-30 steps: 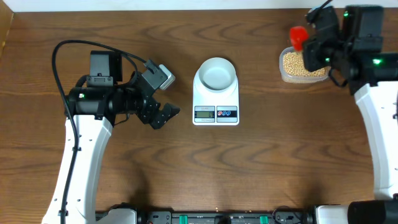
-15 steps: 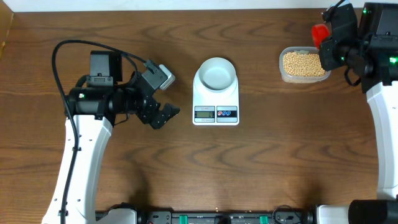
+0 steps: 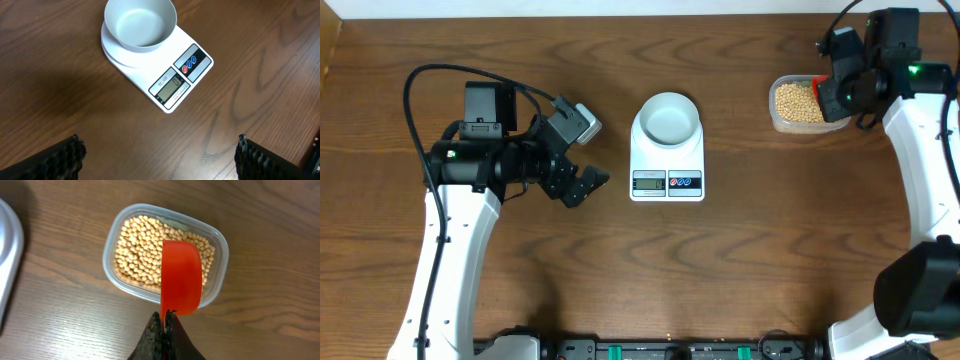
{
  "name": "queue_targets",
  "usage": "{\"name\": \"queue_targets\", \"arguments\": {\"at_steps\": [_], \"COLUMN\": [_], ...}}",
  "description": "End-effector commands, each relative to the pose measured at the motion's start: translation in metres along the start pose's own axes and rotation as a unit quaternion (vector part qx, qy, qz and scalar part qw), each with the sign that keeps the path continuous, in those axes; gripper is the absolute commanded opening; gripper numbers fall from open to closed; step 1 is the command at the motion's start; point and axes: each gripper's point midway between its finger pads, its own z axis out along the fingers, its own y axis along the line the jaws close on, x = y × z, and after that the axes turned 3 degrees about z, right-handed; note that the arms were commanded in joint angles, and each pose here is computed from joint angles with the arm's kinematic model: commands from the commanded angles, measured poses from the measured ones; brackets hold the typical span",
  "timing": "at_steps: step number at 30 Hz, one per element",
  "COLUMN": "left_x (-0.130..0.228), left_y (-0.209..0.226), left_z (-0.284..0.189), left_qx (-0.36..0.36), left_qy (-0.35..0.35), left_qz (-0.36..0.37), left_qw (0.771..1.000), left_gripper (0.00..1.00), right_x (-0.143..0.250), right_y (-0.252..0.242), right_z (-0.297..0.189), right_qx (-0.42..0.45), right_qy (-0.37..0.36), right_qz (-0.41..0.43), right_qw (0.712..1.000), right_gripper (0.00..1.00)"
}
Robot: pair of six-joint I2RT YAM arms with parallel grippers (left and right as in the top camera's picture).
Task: Scoop item into bowl and weigh 50g on scale
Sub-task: 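Lower the red scoop into the soybean tub with the right gripper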
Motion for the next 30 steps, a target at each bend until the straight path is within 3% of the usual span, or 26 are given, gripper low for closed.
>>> {"name": "queue_targets", "arguments": {"at_steps": [1,14,30], "left_x": [-0.008,-0.008,-0.008], "left_y": [0.003,0.003,0.003], "left_z": [-0.009,-0.009,-0.009], "left_qx": [-0.013,-0.013,-0.013], "left_qy": [-0.009,-0.009,-0.009], "left_qz": [0.006,0.006,0.006], "left_qw": [1.000,1.000,1.000], "left_gripper": [0.98,0.98,0.98], "right_x": [0.009,0.020,0.030], "right_y": [-0.012,-0.027,-0.019], "right_z": [0.011,0.054,0.091], "right_qx": [0.048,0.127,0.111], "right_qy": [0.031,0.085,0.110], "right_qz": [-0.009,-0.019,-0.025], "right_qw": [0.998,0.988,0.987], "right_gripper": [0.01,0.01,0.01]}}
